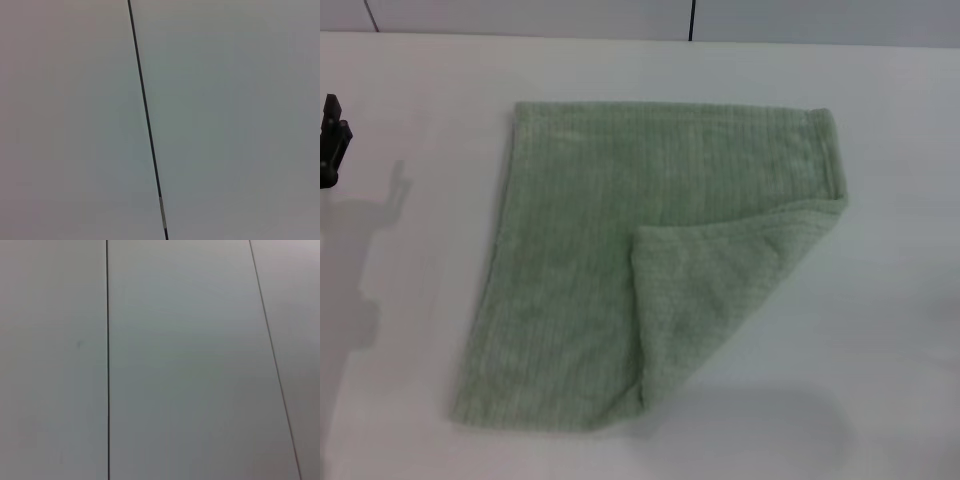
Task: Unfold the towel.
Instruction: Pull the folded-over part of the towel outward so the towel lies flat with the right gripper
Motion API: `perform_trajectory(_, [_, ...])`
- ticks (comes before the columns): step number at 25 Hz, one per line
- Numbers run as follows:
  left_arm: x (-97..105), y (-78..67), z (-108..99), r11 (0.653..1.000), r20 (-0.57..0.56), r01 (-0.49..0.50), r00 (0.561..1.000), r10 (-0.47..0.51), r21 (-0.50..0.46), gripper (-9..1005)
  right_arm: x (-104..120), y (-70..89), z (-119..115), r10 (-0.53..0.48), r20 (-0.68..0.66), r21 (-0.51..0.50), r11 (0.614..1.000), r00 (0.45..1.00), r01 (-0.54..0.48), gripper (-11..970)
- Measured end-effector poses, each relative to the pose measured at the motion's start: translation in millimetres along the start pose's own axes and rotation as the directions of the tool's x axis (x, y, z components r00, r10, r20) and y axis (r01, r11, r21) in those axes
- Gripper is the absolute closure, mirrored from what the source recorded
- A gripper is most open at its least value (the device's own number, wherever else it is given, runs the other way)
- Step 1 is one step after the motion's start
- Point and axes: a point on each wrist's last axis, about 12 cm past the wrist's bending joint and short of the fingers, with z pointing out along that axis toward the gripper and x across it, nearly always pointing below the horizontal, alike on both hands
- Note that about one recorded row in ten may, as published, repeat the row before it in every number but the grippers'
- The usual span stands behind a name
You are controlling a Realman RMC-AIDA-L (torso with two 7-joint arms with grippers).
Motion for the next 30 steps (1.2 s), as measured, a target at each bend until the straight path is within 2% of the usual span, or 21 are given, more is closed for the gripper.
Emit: perform_trajectory(30, [2.3,-2.1,-5.7,1.000,-0.011,0.000,1.000,0.000,0.017,308,0.9,2.6,-4.9,-0.001,-0.015,-0.027,1.000,1.000,0.000,156])
